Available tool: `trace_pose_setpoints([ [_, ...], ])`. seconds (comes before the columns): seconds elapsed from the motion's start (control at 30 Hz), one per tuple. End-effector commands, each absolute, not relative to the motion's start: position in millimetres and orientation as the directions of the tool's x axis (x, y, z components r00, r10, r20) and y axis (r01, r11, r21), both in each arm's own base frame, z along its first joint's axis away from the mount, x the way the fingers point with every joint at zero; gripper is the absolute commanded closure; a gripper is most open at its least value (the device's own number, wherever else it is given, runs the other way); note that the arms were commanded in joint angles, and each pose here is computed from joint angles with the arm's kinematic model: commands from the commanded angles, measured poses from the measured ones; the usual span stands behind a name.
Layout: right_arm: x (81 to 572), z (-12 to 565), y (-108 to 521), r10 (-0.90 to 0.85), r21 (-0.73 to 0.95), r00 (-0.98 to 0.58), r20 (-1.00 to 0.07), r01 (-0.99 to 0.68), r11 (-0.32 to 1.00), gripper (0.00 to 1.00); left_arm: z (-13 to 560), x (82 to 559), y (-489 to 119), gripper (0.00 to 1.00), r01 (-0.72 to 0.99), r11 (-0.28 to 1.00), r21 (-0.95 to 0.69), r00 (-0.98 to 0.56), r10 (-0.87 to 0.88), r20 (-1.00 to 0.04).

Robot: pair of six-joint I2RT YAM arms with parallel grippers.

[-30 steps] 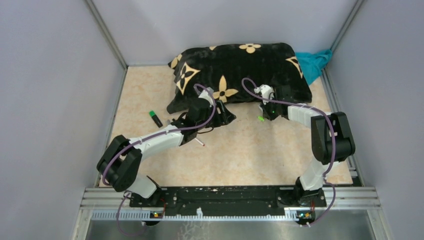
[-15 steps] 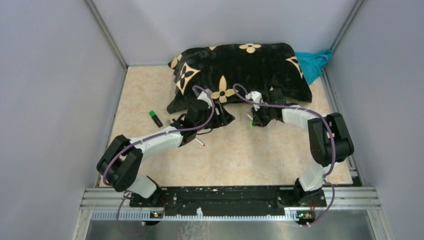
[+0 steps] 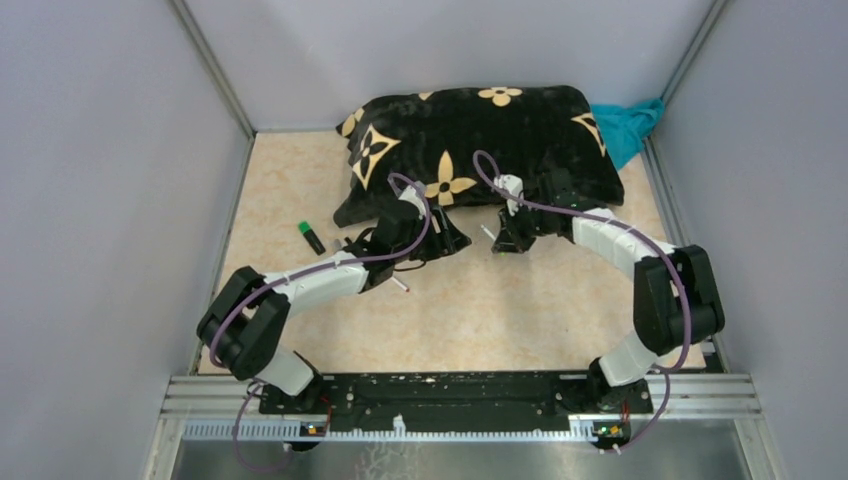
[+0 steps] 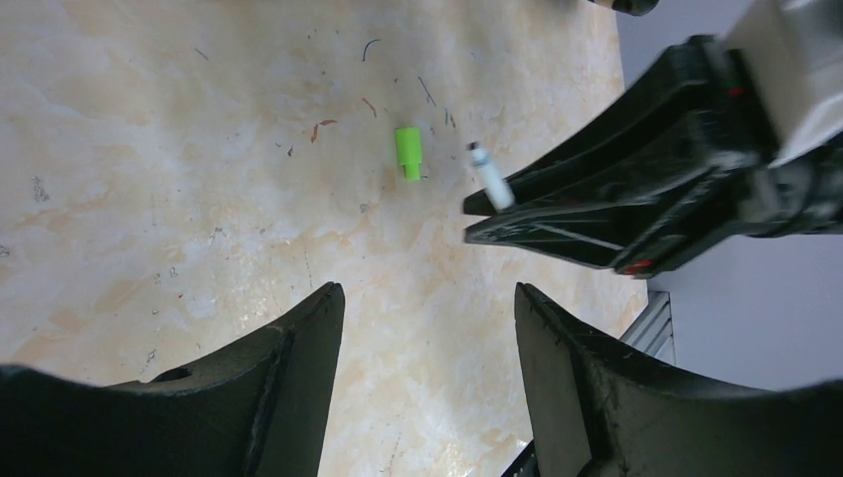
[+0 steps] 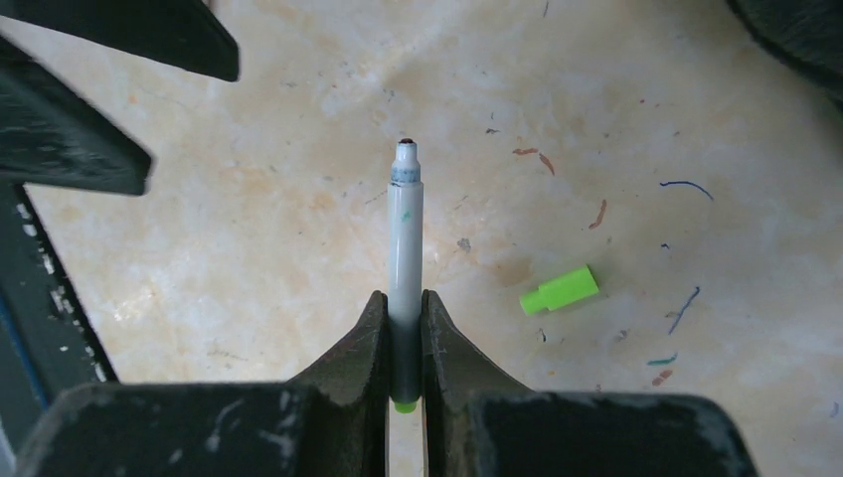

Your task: Insert the pens into the pen caps

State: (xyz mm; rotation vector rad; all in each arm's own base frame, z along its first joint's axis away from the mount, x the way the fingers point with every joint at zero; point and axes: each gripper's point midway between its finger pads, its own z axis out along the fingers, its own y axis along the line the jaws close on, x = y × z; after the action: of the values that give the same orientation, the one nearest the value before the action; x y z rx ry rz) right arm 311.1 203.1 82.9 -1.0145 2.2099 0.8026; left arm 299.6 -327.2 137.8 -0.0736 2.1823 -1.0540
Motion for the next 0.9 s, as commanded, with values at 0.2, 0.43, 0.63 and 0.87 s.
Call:
trace_pose_setpoints([
  [0.2, 299.8, 151.0, 166.9, -0.3, 0.323, -0.51, -0.806, -0.804, 0.498, 1.0, 135.0, 303.8, -350.5, 0.32, 0.274, 0.679, -0.681, -0.777, -0.261, -0.573],
  [0.43, 296.1, 168.5, 135.8, -0.22, 0.318, -0.501, -0.837, -0.773, 0.55, 1.0, 128.0, 315.0, -376.9, 0.32, 0.323, 0.7, -0.636, -0.781, -0.182, -0.597],
  [0.63, 293.0, 173.7, 118.6, -0.161, 0.335, -0.508, -0.847, -0.743, 0.58, 1.0, 114.2, 322.1, -401.7, 0.33, 0.364, 0.71, -0.603, -0.79, -0.107, -0.603],
  [0.87, 294.9, 173.6, 107.8, -0.118, 0.341, -0.507, -0.854, -0.716, 0.609, 1.0, 86.4, 331.9, -422.9, 0.33, 0.339, 0.789, -0.513, -0.805, -0.04, -0.593],
])
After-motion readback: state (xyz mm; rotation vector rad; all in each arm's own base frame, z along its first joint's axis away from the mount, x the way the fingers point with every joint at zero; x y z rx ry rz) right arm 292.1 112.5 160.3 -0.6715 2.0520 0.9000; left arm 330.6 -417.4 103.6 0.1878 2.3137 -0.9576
